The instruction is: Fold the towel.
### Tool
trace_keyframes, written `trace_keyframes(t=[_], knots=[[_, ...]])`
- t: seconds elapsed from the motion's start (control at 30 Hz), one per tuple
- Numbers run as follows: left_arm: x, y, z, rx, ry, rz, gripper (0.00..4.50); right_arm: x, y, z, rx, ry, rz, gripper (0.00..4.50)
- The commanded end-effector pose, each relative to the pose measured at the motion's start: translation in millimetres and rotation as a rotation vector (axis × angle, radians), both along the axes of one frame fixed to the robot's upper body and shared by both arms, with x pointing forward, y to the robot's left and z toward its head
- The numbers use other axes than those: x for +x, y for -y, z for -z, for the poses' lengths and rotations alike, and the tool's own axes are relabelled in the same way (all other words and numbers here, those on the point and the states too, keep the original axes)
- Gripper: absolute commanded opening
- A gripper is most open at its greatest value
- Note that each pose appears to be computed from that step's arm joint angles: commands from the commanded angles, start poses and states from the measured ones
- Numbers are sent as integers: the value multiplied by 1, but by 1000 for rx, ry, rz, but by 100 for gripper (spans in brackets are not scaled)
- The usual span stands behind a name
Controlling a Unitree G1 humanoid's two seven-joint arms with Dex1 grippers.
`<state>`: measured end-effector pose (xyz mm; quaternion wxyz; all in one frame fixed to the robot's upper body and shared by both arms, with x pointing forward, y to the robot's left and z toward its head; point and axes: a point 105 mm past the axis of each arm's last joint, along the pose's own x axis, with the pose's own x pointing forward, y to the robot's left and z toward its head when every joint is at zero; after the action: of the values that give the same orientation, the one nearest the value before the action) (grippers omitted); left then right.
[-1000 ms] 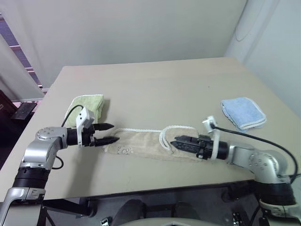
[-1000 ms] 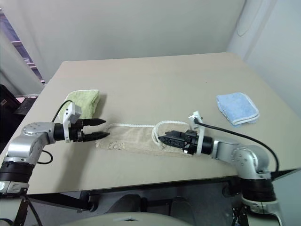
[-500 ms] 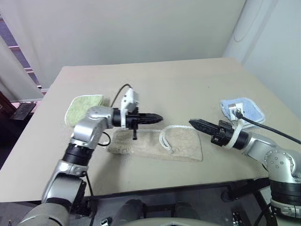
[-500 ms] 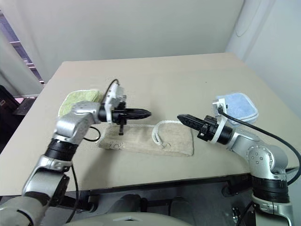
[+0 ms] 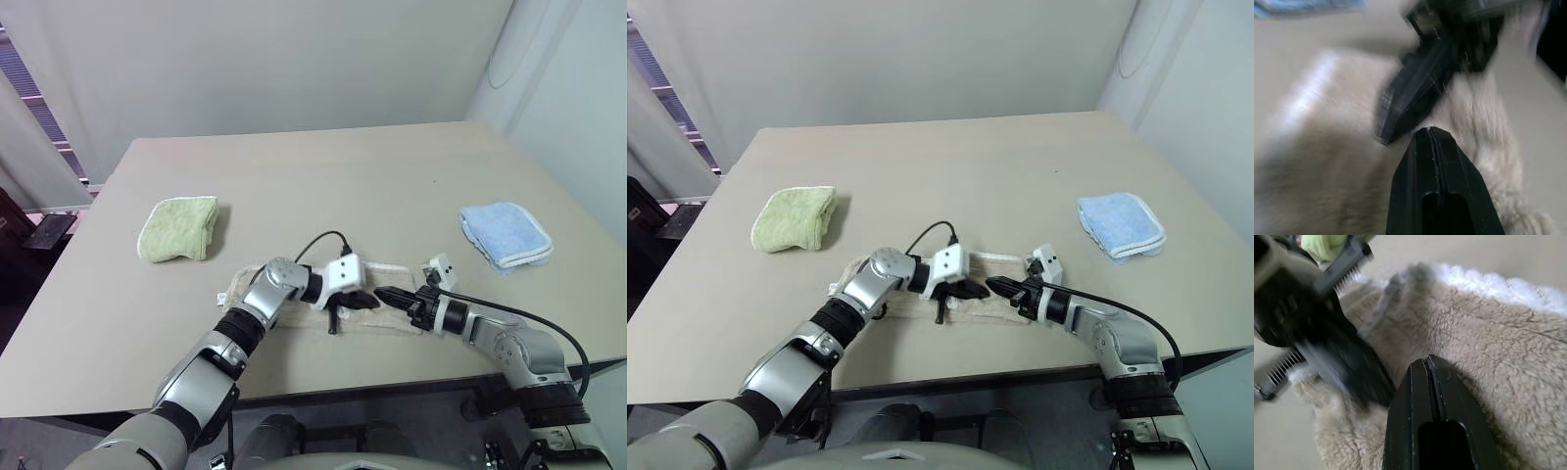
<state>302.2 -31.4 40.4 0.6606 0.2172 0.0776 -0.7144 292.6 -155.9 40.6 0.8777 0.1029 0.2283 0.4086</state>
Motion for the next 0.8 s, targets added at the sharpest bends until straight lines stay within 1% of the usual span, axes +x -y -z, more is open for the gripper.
trace_keyframes(t=[0.03, 0.13, 0.2, 0.3, 0.33, 0.37, 0.4, 0.47, 0.53, 0.6, 0.67, 0.7, 0.73, 0.77, 0.8], knots=[[-8, -10, 14, 91, 26, 67, 0, 0, 0, 5, -24, -4, -5, 4], [-4, -11, 11, 86, 23, 58, 0, 4, 2, 12, -65, -7, -4, 4], [1, -9, 4, 56, 12, 35, 0, 7, 1, 10, -60, 0, -9, 4], [7, -10, -24, -72, -84, 12, 0, 13, -4, -8, 7, 39, -4, 4], [9, -13, -37, -134, -123, -7, 17, 14, -6, -15, 34, 53, -9, 1], [11, -16, -46, -173, -149, -20, 41, 14, -7, -20, 50, 60, -12, 0], [12, -25, -57, -214, -180, -32, 64, 14, -8, -22, 46, 61, -18, 19], [12, -48, -75, -256, -205, -60, 127, 12, -12, -26, 34, 71, -43, 60], [12, -69, -90, -290, -237, -110, 205, 11, -15, -30, 33, 79, -56, 134], [16, -99, -105, -321, -284, -213, 283, 14, -19, -39, 50, 94, -60, 214], [14, -125, -113, -351, -354, -304, 346, 18, -22, -46, 64, 107, -64, 279], [13, -133, -116, -364, -385, -335, 386, 19, -23, -47, 68, 108, -64, 284], [14, -148, -112, -368, -433, -411, 422, 22, -25, -50, 75, 110, -66, 284], [14, -162, -108, -366, -469, -478, 446, 24, -26, -52, 83, 110, -66, 284], [13, -174, -104, -363, -506, -541, 446, 26, -28, -53, 89, 102, -66, 284]])
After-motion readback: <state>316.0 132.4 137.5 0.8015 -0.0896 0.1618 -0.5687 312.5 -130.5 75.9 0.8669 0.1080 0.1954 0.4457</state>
